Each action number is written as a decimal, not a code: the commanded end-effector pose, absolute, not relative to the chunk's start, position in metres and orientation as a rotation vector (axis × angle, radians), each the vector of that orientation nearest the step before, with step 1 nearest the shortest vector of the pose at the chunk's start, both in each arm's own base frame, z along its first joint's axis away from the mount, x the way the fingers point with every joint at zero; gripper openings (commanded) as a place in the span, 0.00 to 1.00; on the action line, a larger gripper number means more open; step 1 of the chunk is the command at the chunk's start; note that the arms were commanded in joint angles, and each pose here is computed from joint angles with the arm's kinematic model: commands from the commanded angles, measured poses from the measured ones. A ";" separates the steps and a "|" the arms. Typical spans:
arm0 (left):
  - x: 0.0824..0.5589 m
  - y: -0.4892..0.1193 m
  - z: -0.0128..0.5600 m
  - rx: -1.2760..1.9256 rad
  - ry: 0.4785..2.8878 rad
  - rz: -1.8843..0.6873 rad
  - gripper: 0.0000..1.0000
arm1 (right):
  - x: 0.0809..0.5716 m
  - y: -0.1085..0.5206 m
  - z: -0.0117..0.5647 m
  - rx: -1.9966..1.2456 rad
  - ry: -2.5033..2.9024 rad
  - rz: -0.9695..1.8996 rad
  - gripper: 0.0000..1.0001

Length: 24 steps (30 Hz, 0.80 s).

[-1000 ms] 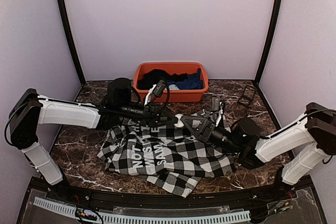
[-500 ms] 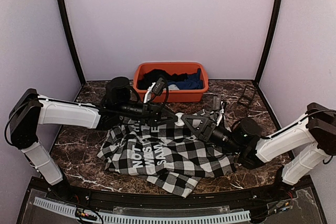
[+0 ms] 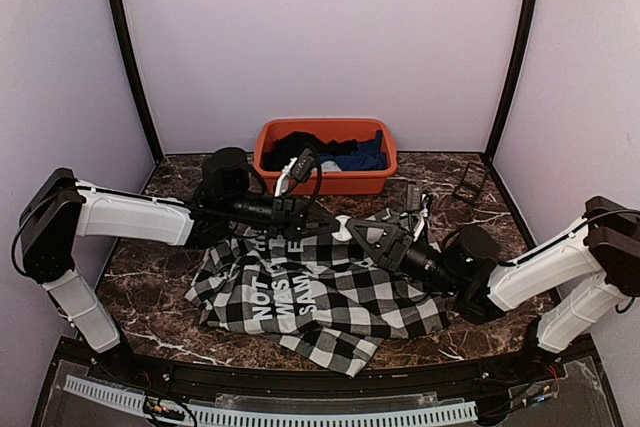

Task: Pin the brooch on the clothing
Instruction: Pass from the right arm to the left

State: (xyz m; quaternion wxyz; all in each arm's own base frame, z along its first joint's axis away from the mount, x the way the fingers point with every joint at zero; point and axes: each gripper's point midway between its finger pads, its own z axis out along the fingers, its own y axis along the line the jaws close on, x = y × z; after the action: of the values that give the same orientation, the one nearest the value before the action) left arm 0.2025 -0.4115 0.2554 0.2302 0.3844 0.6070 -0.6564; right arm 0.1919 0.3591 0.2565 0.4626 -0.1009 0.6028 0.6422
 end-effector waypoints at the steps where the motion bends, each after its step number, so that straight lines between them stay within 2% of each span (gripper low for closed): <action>1: 0.189 -0.411 0.263 1.115 1.609 -1.846 0.21 | 0.188 0.343 0.288 -0.198 1.324 1.628 0.00; 4: 0.187 -0.411 0.264 1.114 1.603 -1.856 0.26 | 0.191 0.340 0.287 -0.169 1.325 1.627 0.00; 9: 0.186 -0.411 0.266 1.116 1.592 -1.876 0.25 | 0.193 0.338 0.286 -0.154 1.321 1.635 0.00; 16: 0.181 -0.411 0.269 1.130 1.571 -1.904 0.13 | 0.196 0.335 0.285 -0.117 1.309 1.659 0.00; 19: 0.180 -0.411 0.269 1.133 1.567 -1.911 0.12 | 0.197 0.334 0.285 -0.108 1.306 1.669 0.00; 21: 0.180 -0.411 0.270 1.132 1.568 -1.916 0.19 | 0.199 0.334 0.285 -0.102 1.305 1.670 0.00; 24: 0.180 -0.410 0.271 1.132 1.562 -1.918 0.22 | 0.200 0.333 0.285 -0.095 1.304 1.674 0.00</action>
State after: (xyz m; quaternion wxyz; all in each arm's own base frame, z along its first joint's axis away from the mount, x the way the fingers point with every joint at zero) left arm 0.1995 -0.4137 0.2557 0.2101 0.3713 0.6031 -0.6739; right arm 0.1942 0.3554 0.2511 0.4448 -0.0751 0.6052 0.6560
